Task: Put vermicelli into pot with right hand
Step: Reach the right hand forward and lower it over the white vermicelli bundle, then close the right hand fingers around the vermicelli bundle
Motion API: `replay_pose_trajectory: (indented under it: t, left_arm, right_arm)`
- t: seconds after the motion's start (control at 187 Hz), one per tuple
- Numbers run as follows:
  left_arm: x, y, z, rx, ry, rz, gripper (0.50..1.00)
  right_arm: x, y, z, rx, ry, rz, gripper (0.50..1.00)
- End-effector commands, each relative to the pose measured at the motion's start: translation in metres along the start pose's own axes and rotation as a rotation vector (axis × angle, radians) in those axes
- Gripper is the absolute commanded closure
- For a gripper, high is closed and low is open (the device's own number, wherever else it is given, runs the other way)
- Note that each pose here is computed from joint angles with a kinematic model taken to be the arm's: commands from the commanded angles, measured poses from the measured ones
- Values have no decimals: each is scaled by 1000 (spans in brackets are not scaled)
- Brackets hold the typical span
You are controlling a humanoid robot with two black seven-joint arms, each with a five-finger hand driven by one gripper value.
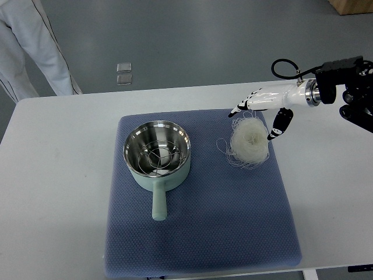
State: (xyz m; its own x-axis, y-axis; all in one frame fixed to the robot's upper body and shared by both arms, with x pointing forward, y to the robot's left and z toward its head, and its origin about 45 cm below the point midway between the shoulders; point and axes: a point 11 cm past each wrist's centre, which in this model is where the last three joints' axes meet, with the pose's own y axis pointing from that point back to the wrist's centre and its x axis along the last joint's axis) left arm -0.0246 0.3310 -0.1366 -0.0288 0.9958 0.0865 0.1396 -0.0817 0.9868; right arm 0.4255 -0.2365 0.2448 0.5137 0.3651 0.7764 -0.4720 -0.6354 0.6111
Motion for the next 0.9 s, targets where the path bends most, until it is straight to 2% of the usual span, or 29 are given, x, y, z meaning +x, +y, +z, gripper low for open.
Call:
replay_pose_trajectory:
  t: [0.0,0.177,0.396,0.713,0.836,0.895]
  left_arm:
    - [0,0,0,0,1,0,500]
    - [0,0,0,0,-1,0,500]
    - [0,0,0,-1,-2,0,500]
    - [0,0,0,0,1,0,500]
    - [0,0,0,0,-2,0,500]
    - [0,0,0,-1,-2,0,500]
  right_arm:
    - [-5,-13,-11,28,13,-9,574]
    - [-4,-15,-4,8,12,17,574]
    - [-34,-21,3,-9,-28,-8,574]
    - [-41,-27,8,-34,-38,-8,576]
    - [-47,-27,11,-41,-49,-16,603]
    - [-48,-27,11,-40,-52,-17,660]
